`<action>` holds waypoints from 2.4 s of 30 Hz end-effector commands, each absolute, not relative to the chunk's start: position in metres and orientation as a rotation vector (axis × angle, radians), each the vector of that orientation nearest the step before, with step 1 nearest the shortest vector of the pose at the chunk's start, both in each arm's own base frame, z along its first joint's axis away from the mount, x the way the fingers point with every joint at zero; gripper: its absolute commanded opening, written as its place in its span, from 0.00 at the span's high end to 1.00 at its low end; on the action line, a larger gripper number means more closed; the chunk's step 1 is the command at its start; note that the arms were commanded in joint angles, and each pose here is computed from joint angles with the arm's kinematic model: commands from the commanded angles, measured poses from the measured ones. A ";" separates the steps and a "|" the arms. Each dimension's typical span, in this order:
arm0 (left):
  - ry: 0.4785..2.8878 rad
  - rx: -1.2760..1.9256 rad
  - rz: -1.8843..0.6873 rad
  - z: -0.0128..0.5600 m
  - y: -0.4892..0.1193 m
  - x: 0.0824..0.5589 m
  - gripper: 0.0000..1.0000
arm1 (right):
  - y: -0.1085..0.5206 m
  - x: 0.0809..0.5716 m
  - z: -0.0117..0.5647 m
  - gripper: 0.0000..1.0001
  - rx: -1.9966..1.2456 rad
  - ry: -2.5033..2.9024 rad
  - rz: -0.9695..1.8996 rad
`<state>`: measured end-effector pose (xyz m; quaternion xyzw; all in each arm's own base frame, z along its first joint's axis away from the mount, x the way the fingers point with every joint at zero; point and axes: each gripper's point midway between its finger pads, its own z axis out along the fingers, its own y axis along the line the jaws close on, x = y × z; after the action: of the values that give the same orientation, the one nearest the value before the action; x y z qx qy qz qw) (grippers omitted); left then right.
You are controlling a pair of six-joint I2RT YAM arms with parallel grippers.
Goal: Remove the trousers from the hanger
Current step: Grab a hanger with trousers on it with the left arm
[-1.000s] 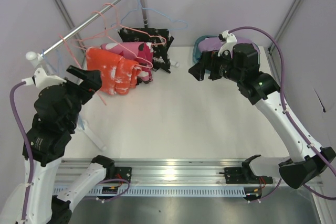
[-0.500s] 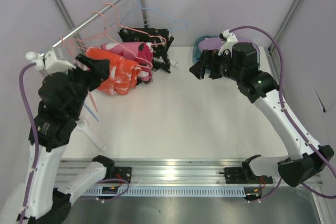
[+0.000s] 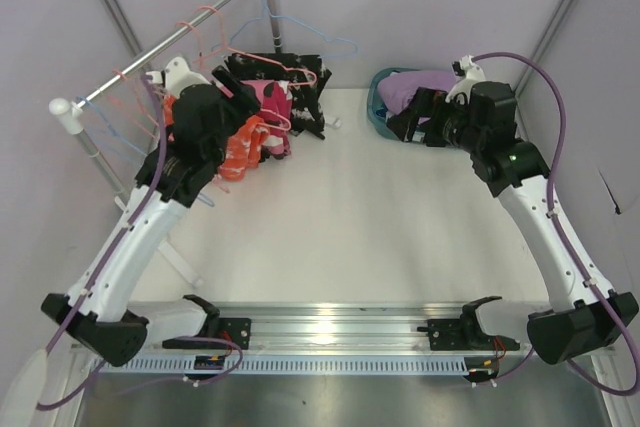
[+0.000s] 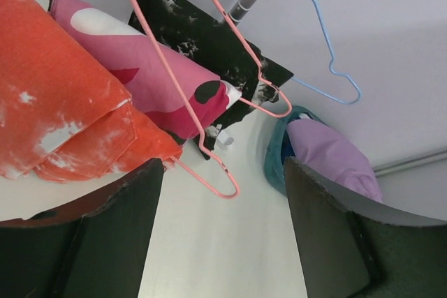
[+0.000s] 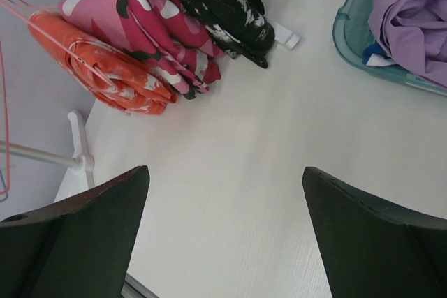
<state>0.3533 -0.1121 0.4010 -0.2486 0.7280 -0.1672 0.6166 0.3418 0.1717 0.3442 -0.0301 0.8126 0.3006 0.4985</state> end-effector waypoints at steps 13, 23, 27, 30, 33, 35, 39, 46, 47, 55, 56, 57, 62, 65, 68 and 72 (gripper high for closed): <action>1.666 -0.675 -0.170 0.372 -0.118 0.422 0.27 | 0.147 0.334 0.356 0.01 -0.038 1.917 0.734; 1.660 -0.690 -0.069 0.357 -0.116 0.443 0.36 | 0.134 0.331 0.351 0.01 0.003 1.918 0.711; 1.651 -0.705 -0.009 0.351 -0.109 0.444 0.40 | 0.130 0.330 0.352 0.01 0.009 1.912 0.703; 1.640 -0.707 0.024 0.351 -0.104 0.445 0.49 | 0.128 0.330 0.352 0.01 0.013 1.910 0.700; 1.638 -0.701 0.024 0.352 -0.105 0.446 0.65 | 0.128 0.330 0.351 0.01 0.017 1.911 0.703; 1.639 -0.697 0.020 0.352 -0.106 0.446 0.71 | 0.128 0.330 0.352 0.01 0.017 1.909 0.711; 1.635 -0.690 0.029 0.354 -0.104 0.445 0.76 | 0.130 0.329 0.353 0.01 0.017 1.908 0.724; 1.593 -0.681 0.082 0.374 -0.092 0.439 1.00 | 0.131 0.327 0.355 0.01 0.007 1.893 0.736; 1.589 -0.675 0.091 0.378 -0.091 0.437 1.00 | 0.132 0.327 0.355 0.01 0.010 1.894 0.740; 1.580 -0.602 0.092 0.400 -0.086 0.425 1.00 | 0.139 0.328 0.356 0.01 -0.009 1.885 0.791; 1.587 -0.590 0.099 0.398 -0.085 0.423 1.00 | 0.140 0.328 0.356 0.01 -0.009 1.886 0.797; 1.563 -0.597 0.080 0.410 -0.083 0.419 1.00 | 0.141 0.328 0.356 0.01 -0.007 1.884 0.802; 1.507 -0.630 0.072 0.432 -0.073 0.408 1.00 | 0.143 0.332 0.356 0.00 0.000 1.879 0.822; 1.463 -0.697 0.074 0.441 -0.064 0.399 1.00 | 0.146 0.334 0.357 0.01 0.005 1.879 0.842; 1.423 -0.762 0.081 0.451 -0.057 0.390 1.00 | 0.146 0.334 0.357 0.01 0.006 1.876 0.845; 1.389 -0.796 0.056 0.460 -0.058 0.385 1.00 | 0.147 0.335 0.357 0.01 0.000 1.873 0.849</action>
<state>0.4073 -0.0784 0.3821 -0.2681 0.7171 0.0799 0.6383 0.3319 0.1441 0.3452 0.0063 0.7950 0.3407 0.5019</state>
